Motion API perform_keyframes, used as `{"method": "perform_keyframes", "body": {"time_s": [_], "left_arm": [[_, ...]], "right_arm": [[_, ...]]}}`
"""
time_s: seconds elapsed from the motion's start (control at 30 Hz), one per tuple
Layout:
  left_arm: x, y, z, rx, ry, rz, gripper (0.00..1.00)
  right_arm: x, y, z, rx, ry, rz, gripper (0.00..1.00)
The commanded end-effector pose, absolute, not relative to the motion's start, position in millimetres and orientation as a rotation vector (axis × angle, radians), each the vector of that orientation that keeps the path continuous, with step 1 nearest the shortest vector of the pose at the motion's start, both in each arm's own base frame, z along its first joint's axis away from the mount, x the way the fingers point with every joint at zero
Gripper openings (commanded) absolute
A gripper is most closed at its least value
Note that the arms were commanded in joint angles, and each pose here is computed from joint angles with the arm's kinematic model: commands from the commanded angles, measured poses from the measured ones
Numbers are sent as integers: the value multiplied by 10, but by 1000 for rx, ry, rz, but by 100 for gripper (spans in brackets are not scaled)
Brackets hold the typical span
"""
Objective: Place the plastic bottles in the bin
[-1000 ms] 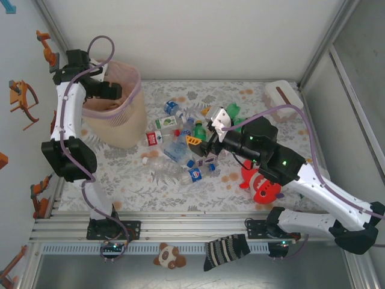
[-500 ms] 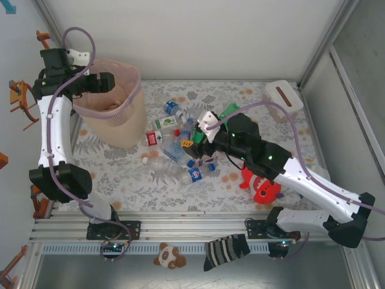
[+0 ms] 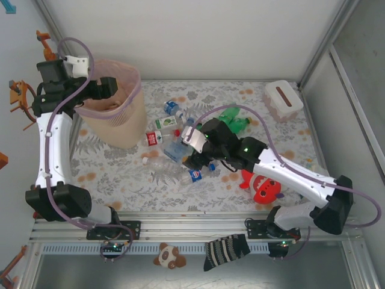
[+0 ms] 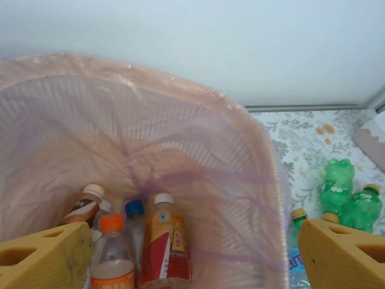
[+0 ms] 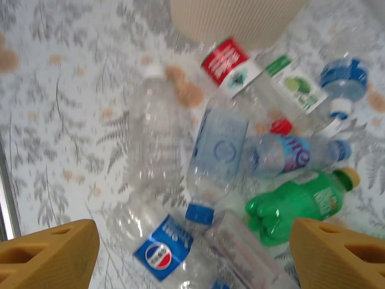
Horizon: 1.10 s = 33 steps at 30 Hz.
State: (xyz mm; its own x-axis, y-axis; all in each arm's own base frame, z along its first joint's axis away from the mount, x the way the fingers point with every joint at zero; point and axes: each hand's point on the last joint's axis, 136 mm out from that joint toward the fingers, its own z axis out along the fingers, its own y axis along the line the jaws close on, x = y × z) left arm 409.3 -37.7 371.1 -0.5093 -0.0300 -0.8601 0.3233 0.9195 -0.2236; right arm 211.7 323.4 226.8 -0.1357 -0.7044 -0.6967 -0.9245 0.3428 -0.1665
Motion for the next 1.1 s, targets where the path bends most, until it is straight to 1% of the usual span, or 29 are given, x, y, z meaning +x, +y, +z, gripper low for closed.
{"method": "perform_keyframes", "body": {"time_s": [0.0, 0.13, 0.27, 0.6, 0.8, 1.07], "left_arm": [[4036, -452, 3849, 227, 2002, -494, 88], [3995, -483, 3812, 241, 1986, -509, 88], [3980, -488, 3706, 253, 1983, -503, 88], [3929, -491, 3699, 277, 1964, -486, 88], [3899, -485, 3689, 279, 1960, -482, 88], [3895, -491, 3688, 278, 1957, -496, 88]], "right_arm": [[2065, 3135, 2086, -1595, 1918, 311, 81], [2102, 3281, 1886, -1647, 1923, 330, 80], [2199, 3586, 1747, -1610, 1931, 401, 79], [2401, 4143, 1229, -1647, 2004, 353, 80], [2492, 4257, 975, -1676, 2047, 308, 81], [2479, 4322, 727, -1711, 2091, 317, 80]]}}
